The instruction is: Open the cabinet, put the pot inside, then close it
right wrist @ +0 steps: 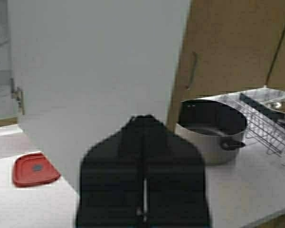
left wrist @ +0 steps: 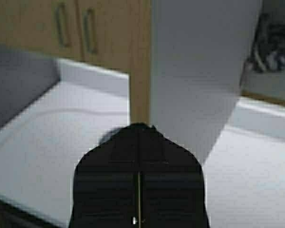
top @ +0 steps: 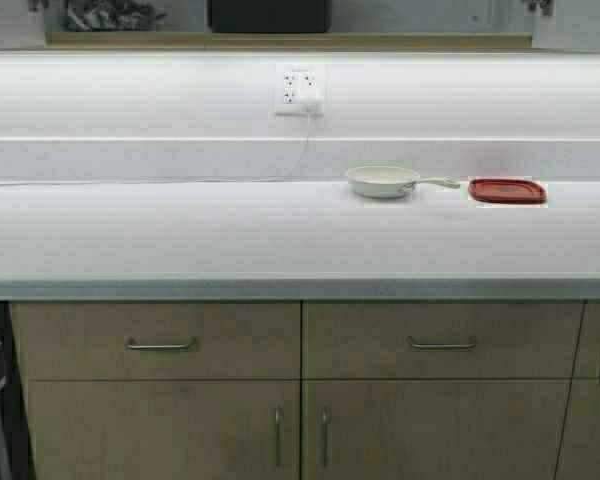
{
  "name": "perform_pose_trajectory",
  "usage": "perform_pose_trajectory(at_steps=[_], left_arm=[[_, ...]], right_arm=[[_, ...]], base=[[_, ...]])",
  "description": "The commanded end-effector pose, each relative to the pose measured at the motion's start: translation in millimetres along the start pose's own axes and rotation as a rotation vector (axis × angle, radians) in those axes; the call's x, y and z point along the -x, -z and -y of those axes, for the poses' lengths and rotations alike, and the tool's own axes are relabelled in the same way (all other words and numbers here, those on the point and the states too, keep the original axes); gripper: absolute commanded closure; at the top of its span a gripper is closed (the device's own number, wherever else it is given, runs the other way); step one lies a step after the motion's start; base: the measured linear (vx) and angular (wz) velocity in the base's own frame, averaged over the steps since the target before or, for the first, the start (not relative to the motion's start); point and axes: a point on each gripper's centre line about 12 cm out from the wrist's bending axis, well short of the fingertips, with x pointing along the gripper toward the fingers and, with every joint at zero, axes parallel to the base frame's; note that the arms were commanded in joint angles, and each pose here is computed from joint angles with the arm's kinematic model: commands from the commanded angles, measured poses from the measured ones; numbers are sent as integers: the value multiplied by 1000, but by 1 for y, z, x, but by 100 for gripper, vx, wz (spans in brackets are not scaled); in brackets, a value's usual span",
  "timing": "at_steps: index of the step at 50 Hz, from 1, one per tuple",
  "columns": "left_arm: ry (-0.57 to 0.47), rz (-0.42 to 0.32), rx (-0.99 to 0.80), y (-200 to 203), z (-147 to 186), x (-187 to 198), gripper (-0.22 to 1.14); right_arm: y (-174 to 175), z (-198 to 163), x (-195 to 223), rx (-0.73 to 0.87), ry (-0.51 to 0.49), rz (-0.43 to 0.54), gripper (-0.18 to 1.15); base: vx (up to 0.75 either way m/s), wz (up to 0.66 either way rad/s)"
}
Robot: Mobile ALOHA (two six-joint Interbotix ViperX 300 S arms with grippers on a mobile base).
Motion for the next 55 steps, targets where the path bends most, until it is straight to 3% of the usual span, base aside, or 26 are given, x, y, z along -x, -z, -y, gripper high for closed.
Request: perform_pose_trajectory(at_steps=[1,9,25,40,55], left_arm=[[-33,72,2,-34,-9,-6,87],[-42,100,0,-60,-12,-34,87],[-5,38,59,-53,-8,-132,87],[108,7,90,-36,40,-188,87],[163,-14,92,-26,67,-201,87]], right_arm=[[-16,23,-22,1,77,27,90],[-29,36,-75,2,108,33,90],[-60,57,-150,-5,155,98,90],[-7,53,-220,-92,117,27,90],[4,28,-232,-134,60,9,91]], base=[[-17,0],[-16,4],[-13,7],[-6,2],[0,0]])
